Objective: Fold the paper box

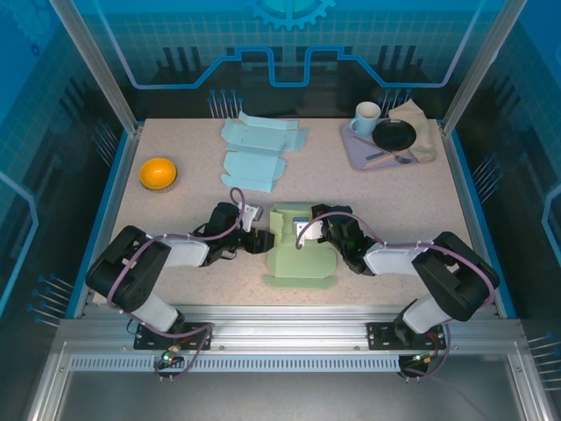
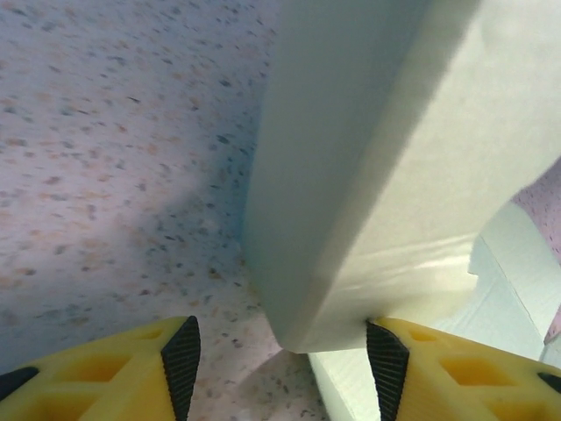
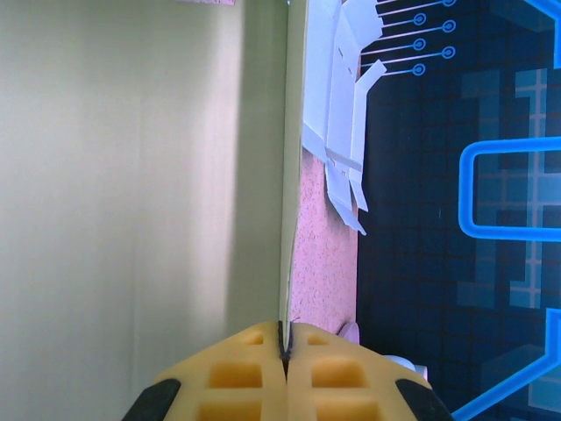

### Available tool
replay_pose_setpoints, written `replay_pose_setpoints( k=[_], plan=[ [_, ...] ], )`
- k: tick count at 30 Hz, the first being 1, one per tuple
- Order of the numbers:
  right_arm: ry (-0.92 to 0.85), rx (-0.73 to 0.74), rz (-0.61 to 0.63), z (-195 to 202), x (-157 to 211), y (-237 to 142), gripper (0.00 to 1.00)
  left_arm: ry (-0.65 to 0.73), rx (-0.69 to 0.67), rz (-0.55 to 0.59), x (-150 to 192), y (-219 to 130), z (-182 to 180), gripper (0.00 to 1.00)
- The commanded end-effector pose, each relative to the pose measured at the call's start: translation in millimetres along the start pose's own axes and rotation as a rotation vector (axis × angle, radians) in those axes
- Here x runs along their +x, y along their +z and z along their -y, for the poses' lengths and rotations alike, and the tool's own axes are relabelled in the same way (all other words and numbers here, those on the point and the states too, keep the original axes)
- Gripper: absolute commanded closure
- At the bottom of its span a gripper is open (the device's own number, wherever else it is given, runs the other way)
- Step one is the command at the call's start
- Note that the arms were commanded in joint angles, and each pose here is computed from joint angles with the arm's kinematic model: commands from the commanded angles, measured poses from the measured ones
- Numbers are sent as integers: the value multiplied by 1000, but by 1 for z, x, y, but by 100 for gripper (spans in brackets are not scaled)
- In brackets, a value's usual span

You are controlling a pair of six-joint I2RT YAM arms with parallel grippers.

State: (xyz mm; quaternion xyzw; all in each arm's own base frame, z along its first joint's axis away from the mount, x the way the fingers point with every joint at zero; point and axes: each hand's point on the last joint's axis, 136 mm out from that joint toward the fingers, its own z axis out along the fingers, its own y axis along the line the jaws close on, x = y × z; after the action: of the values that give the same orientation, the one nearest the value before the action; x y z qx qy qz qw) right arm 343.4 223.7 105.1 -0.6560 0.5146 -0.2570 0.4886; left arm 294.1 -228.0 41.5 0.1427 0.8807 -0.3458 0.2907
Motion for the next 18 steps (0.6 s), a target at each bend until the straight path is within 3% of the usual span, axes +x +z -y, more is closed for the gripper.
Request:
replay_pose_setpoints(
  k=[1, 18],
  plan=[
    [-22, -23, 8, -9, -2, -2, 100, 64, 57, 19, -14, 6, 19, 39],
    [-110, 33, 42, -7, -21, -14, 100, 72, -106, -17, -23, 22, -3, 39]
  ],
)
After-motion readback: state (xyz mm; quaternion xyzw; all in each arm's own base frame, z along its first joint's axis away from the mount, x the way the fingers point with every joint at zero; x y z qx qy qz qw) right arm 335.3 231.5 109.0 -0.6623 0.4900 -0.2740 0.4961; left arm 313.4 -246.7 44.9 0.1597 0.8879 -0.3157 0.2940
